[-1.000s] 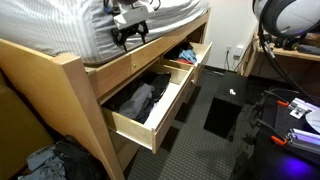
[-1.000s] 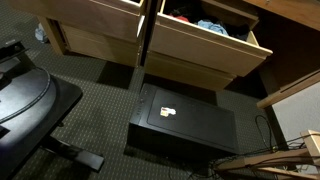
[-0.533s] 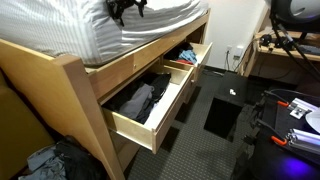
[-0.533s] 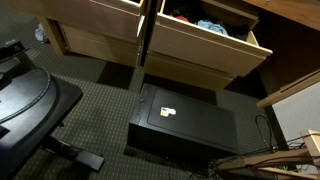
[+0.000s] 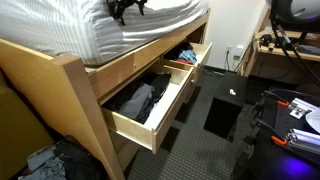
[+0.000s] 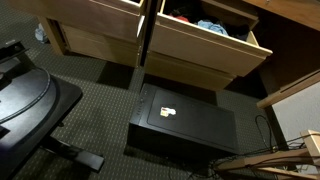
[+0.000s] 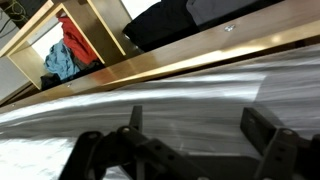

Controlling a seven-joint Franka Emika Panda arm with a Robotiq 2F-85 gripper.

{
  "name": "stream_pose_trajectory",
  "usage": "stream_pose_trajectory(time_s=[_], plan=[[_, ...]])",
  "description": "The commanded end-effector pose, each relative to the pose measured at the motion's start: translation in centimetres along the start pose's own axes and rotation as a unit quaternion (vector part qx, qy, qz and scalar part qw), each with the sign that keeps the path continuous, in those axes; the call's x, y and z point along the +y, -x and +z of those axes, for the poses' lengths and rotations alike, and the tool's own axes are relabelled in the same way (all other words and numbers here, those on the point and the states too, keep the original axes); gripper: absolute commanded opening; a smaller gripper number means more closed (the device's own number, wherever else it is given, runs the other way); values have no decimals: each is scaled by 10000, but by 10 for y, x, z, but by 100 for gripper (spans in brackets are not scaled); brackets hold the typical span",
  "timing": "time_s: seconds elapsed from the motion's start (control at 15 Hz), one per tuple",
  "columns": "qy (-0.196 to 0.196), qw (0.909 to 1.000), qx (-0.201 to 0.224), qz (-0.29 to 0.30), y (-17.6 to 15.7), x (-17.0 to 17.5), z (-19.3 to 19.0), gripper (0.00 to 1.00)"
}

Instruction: Open the top right drawer and close the top left drawer.

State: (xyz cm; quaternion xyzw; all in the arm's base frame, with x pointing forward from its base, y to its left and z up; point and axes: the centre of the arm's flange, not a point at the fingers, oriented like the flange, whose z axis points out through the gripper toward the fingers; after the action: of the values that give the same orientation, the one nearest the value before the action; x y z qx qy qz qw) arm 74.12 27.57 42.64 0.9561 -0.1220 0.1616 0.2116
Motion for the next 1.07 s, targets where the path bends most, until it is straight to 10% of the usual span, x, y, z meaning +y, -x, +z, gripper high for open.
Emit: stream_pose_trajectory(time_s=[0.0, 0.47, 0.53, 0.8, 1.0], plan=[[-163, 9988, 425, -175, 65, 33, 15, 100], [-707, 9948, 524, -521, 57, 0, 54, 100], [-278, 9980, 349, -458, -4, -16, 14, 100], [-261, 9984, 114, -488, -5, -12, 20, 100], [-460, 9931, 351, -1025, 59, 16, 42, 100]])
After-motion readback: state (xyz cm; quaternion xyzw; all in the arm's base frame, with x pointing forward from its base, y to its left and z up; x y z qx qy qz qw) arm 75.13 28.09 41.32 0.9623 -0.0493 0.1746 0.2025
